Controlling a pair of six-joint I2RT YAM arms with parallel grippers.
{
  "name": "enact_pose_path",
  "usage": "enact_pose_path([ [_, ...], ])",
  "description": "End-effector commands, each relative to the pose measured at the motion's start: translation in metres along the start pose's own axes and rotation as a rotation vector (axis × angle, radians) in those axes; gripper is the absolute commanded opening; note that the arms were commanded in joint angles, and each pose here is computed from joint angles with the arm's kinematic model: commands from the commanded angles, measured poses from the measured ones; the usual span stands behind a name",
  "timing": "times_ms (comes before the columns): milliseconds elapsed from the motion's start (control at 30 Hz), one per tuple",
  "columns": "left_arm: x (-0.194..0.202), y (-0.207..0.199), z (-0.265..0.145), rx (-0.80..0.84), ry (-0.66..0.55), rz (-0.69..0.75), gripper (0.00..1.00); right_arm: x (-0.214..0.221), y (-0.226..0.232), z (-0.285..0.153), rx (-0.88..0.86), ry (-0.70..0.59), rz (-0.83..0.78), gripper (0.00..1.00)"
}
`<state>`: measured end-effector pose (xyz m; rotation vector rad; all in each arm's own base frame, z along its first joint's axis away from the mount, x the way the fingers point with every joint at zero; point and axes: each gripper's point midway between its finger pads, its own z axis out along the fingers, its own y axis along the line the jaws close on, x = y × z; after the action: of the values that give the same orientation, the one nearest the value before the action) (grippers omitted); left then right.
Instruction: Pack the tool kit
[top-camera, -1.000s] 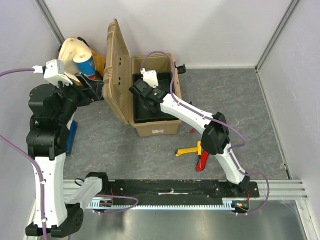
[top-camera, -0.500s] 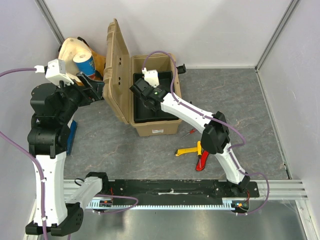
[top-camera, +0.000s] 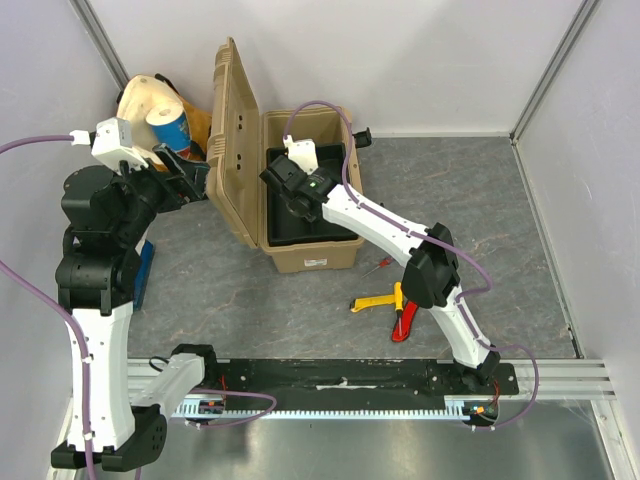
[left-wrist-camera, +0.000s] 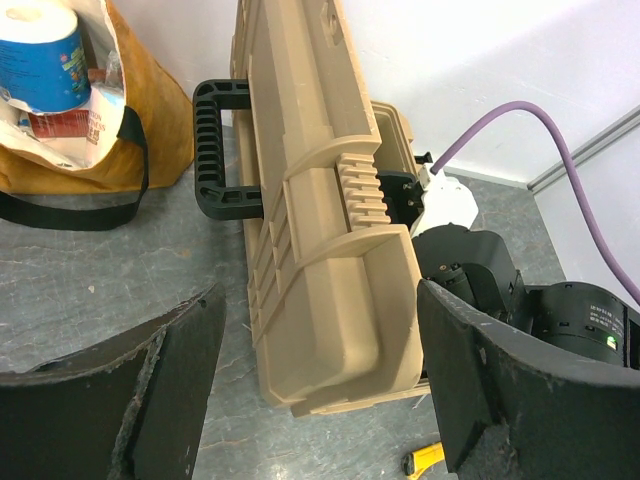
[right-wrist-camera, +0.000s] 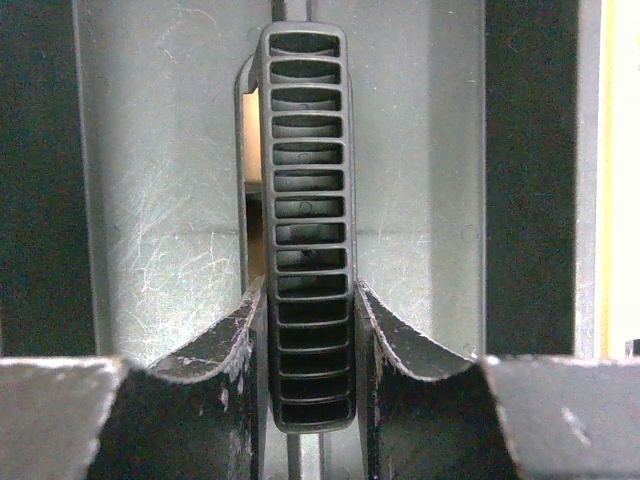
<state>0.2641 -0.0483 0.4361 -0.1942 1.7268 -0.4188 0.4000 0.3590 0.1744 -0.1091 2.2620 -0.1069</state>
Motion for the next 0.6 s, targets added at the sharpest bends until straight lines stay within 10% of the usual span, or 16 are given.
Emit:
enact_pose_path([
  [0, -0.007, -0.002, -0.001, 0.011, -0.030, 0.032, 0.82, -0.017, -0.009, -0.013, -0.004, -0.017, 0.038, 0.00],
  [567, -0.005, 0.000, 0.001, 0.005, -0.026, 0.034, 0.82, 0.029, -0.018, 0.000, 0.065, 0.081, -0.021, 0.00],
])
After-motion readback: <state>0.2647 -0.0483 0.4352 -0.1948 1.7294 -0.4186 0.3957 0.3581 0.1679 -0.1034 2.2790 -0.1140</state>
